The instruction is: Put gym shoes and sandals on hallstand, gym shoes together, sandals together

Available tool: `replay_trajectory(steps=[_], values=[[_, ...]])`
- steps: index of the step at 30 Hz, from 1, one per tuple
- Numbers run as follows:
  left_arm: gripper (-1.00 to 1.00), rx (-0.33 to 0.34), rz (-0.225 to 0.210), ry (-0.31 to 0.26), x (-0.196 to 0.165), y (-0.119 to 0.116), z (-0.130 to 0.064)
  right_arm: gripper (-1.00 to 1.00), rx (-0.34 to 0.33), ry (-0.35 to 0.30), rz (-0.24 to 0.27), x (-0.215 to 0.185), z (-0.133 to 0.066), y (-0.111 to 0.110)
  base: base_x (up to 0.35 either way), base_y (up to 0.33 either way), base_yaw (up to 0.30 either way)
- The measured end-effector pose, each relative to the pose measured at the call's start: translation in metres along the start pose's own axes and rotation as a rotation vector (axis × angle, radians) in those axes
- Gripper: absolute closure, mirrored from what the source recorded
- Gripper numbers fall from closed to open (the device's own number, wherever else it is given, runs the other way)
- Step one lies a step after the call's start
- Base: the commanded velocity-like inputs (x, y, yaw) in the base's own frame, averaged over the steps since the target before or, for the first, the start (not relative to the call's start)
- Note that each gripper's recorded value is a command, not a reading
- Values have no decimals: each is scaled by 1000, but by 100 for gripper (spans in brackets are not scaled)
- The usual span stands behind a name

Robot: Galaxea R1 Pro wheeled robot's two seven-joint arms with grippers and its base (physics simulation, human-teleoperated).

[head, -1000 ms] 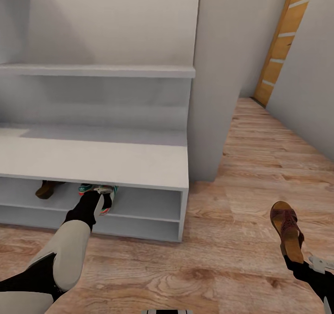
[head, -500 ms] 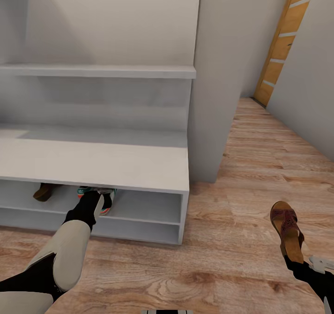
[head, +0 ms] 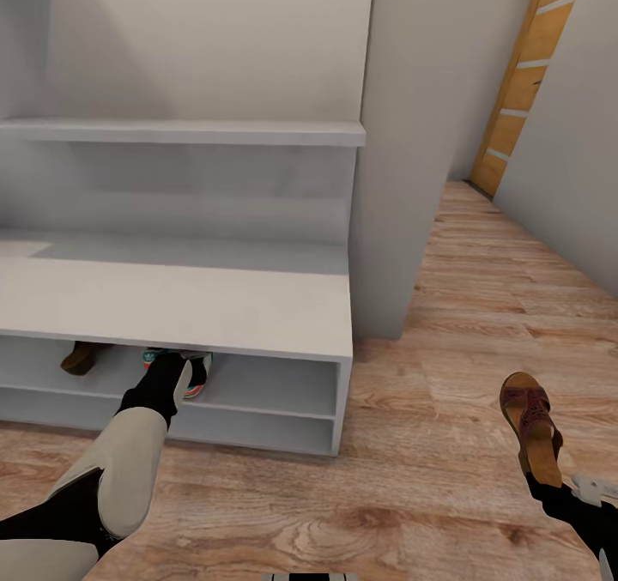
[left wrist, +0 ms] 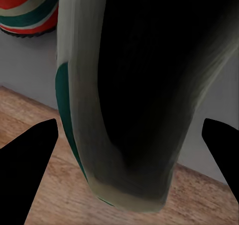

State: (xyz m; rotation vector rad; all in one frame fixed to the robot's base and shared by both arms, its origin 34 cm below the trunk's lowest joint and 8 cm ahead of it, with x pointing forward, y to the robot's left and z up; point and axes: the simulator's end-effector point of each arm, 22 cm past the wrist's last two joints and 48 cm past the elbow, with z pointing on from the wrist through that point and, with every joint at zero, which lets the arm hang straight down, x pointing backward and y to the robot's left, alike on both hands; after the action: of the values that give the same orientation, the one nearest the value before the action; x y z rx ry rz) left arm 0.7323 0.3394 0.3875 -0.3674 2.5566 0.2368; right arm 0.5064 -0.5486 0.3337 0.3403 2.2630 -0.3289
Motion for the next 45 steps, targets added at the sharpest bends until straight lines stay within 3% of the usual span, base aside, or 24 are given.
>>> replay_trajectory(steps=[12,13,32,45], values=[[100,10,6,3,2,-3,1,100,0,-1,0,0,0,0,0,0,0],[-100,10,8,3,2,-3,1,100,0,0,0,0,0,0,0,0,0],[-100,4,4,-6,1,-1,2,100,-2,0,0,0,0,0,-7,0,0],[-100,-5,1,-17,6,3,4,100,-2,0,0,0,0,1,-287,31,0]])
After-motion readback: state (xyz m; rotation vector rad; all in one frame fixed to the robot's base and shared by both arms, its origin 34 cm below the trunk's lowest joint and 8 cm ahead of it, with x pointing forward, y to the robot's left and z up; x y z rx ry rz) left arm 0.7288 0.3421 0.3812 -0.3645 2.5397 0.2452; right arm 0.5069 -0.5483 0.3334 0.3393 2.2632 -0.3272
